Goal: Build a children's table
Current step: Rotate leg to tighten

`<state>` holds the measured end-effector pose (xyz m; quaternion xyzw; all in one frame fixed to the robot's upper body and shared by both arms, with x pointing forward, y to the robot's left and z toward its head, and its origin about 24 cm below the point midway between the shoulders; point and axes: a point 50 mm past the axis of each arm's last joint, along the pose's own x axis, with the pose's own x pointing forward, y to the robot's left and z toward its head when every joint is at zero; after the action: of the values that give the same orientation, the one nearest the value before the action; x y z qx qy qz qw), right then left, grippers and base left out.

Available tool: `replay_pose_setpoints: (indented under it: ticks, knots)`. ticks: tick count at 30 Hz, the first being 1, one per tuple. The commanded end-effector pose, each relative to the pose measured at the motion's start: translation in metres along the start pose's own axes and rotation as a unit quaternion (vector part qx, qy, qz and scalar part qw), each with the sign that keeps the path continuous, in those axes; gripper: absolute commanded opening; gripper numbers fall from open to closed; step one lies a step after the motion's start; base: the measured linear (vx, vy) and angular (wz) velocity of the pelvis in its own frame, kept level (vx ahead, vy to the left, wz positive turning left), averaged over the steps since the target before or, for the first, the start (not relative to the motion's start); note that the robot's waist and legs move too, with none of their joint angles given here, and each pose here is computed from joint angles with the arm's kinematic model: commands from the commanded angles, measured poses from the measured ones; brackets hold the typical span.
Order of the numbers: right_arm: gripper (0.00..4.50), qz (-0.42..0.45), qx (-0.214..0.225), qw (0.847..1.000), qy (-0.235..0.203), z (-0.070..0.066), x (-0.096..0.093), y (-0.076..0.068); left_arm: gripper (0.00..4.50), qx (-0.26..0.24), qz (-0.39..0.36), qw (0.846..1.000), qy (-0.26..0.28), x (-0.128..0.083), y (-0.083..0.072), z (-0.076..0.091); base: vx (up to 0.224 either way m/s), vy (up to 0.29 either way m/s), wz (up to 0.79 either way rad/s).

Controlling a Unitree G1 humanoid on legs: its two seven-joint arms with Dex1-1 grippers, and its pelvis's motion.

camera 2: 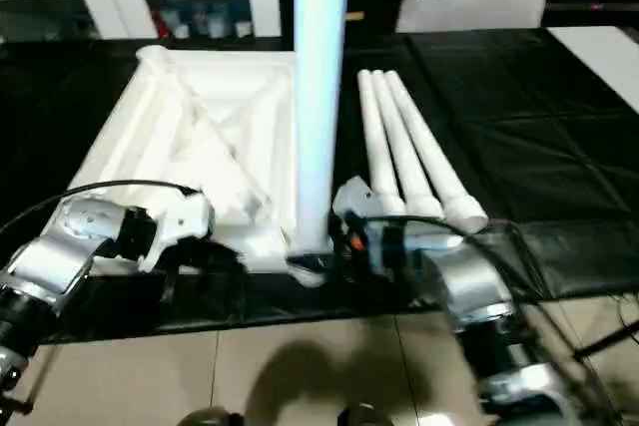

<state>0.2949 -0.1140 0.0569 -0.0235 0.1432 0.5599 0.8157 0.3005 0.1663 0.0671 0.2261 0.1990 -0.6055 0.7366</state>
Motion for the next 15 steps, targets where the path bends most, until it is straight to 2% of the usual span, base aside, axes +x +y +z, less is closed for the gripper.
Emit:
replay_pose_setpoints:
  ticks: [1,4,5,7,8,9,12,15]
  knots:
    - [2.77,-0.026,0.033,0.999,-0.017,-0.006,0.021,0.007,0.0,-0.033,0.085,0.995,-0.035,0.001,0.008,0.007,0.0,0.0,0.0]
    - [2.77,-0.069,0.056,0.996,-0.031,-0.007,0.035,0.007,0.0,-0.061,0.136,0.988,-0.045,0.003,0.008,0.01,0.0,0.0,0.0]
    - [2.77,-0.101,0.073,0.991,-0.043,-0.005,0.048,0.007,0.0,-0.084,0.171,0.98,-0.059,0.01,0.006,0.016,0.0,0.0,0.0]
    - [2.77,-0.116,0.081,0.989,-0.048,-0.003,0.054,0.007,0.0,-0.096,0.187,0.975,-0.068,0.013,0.005,0.019,0.0,0.0,0.0]
    - [2.77,-0.146,0.098,0.983,-0.057,0.0,0.066,0.006,0.0,-0.119,0.212,0.966,-0.085,0.021,0.002,0.027,0.0,0.0,0.0]
    - [2.76,-0.146,0.098,0.983,-0.057,0.0,0.066,0.006,0.0,-0.119,0.212,0.966,-0.085,0.021,0.002,0.027,0.0,0.0,0.0]
    - [2.76,-0.199,0.127,0.97,-0.065,0.006,0.081,0.002,0.0,-0.135,0.236,0.956,-0.106,0.037,-0.004,0.044,0.0,0.0,0.0]
    - [2.76,-0.229,0.129,0.963,-0.054,0.006,0.085,-0.003,0.0,-0.12,0.238,0.957,-0.118,0.045,-0.005,0.056,0.0,0.0,0.0]
